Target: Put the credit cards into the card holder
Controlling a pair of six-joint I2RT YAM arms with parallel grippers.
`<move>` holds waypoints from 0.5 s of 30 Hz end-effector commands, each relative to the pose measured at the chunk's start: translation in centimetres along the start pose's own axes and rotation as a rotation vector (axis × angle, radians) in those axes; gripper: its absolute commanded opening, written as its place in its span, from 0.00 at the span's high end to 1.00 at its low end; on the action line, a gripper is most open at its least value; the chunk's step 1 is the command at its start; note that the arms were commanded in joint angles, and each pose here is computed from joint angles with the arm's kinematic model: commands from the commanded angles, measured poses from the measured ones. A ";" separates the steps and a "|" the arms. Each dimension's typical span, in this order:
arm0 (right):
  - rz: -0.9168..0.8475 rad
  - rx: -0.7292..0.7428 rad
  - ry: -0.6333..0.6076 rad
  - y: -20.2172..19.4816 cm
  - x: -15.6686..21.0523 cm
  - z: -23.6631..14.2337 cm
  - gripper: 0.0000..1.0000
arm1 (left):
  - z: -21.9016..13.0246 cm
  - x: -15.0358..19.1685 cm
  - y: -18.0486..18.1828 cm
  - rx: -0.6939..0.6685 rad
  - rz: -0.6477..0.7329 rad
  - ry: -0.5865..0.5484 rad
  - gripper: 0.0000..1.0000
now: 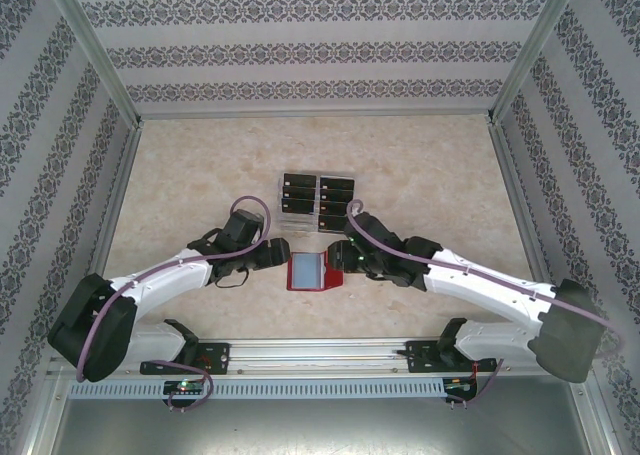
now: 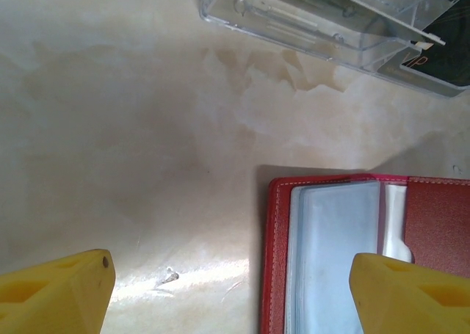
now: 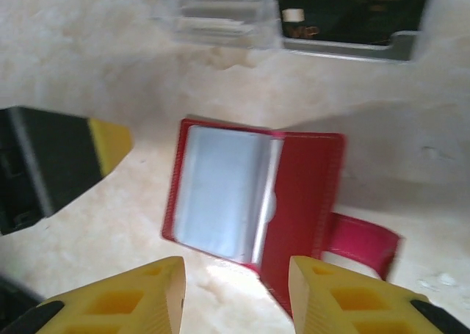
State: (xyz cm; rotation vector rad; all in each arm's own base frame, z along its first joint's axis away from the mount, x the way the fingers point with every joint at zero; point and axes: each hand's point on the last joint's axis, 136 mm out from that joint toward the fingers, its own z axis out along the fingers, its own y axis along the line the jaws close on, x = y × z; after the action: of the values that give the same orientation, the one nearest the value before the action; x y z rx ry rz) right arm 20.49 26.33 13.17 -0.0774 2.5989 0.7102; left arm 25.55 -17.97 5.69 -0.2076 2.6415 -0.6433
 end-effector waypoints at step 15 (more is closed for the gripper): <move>0.179 0.158 0.182 -9.5 6.1 9.6 0.94 | -0.1 -0.5 -0.1 -0.040 0.060 0.025 0.11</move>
State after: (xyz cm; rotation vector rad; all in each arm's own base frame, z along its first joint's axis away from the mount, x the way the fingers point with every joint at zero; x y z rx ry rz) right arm 20.96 24.81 1.51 0.0925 2.7991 0.6472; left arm 26.06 -17.92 5.96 -0.1773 2.6522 -0.6007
